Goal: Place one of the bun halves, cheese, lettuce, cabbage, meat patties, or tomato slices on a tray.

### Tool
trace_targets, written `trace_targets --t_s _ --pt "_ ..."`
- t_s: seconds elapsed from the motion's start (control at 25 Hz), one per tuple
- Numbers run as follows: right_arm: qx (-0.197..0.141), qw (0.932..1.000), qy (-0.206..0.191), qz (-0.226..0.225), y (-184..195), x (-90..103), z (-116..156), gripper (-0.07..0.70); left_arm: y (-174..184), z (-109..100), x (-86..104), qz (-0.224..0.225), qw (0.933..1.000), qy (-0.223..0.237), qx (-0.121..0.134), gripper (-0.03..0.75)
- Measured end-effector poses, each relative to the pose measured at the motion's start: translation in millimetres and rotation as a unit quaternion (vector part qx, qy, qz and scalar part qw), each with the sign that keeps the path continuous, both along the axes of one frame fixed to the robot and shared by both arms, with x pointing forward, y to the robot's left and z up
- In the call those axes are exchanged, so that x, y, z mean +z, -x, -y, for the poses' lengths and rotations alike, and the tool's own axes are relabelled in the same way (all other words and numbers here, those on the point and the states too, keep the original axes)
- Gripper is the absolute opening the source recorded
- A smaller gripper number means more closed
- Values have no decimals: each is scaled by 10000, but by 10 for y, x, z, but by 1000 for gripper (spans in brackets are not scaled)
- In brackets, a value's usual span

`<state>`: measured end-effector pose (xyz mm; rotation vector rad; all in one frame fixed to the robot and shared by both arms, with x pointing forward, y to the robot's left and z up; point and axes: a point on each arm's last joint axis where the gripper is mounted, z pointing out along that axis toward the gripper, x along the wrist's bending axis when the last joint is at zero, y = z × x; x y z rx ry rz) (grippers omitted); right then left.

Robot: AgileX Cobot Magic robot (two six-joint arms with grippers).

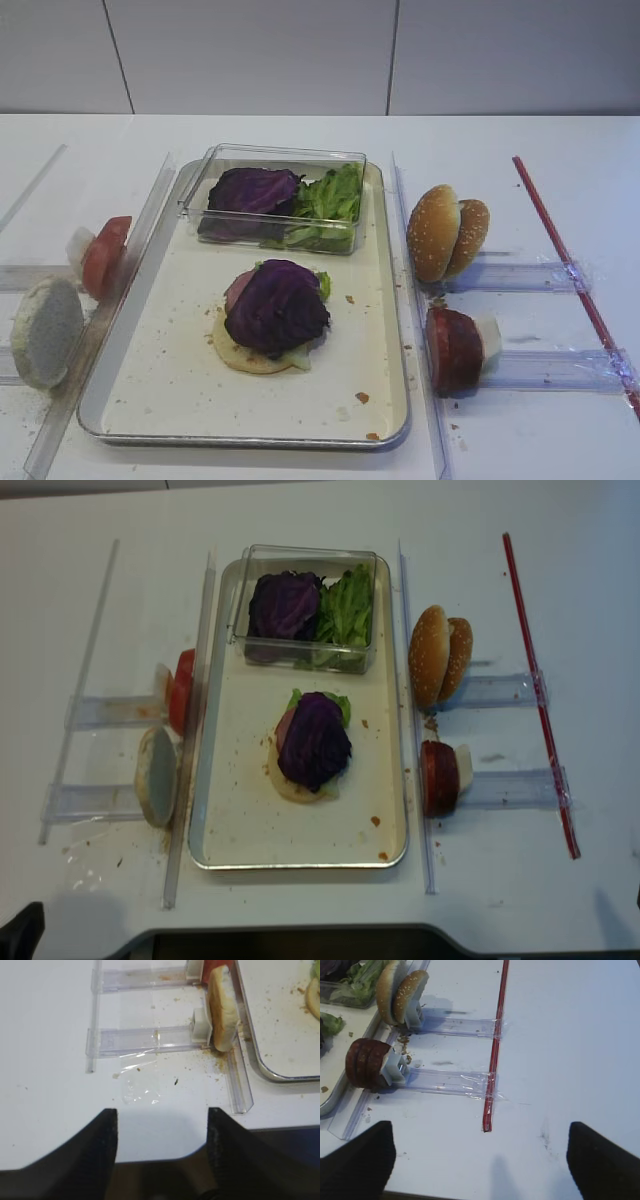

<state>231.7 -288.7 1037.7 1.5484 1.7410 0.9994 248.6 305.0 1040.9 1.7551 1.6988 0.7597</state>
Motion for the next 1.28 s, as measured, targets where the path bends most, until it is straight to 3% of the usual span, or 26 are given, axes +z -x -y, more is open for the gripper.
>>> trace_targets --t_s 0.16,0.28,0.4,0.56,0.84,1.04,1.28 --pt "0 10000 0 0 0 0 0 693 125 -10 -3 432 9991 38 -11 377" --pt "0 10000 0 0 0 0 0 693 190 11 -13 649 9976 -9 -250 375" --pt "0 10000 0 0 0 0 0 693 209 43 -13 725 9962 -10 -489 372" --pt "0 10000 0 0 0 0 0 693 212 50 -12 745 9956 -43 -560 372" --pt "0 10000 0 0 0 0 0 693 210 48 -15 737 9959 -18 -529 370" --pt "0 10000 0 0 0 0 0 693 208 26 -15 730 9968 53 -322 370" --pt "0 10000 0 0 0 0 0 693 208 26 -15 726 9969 121 -268 370"
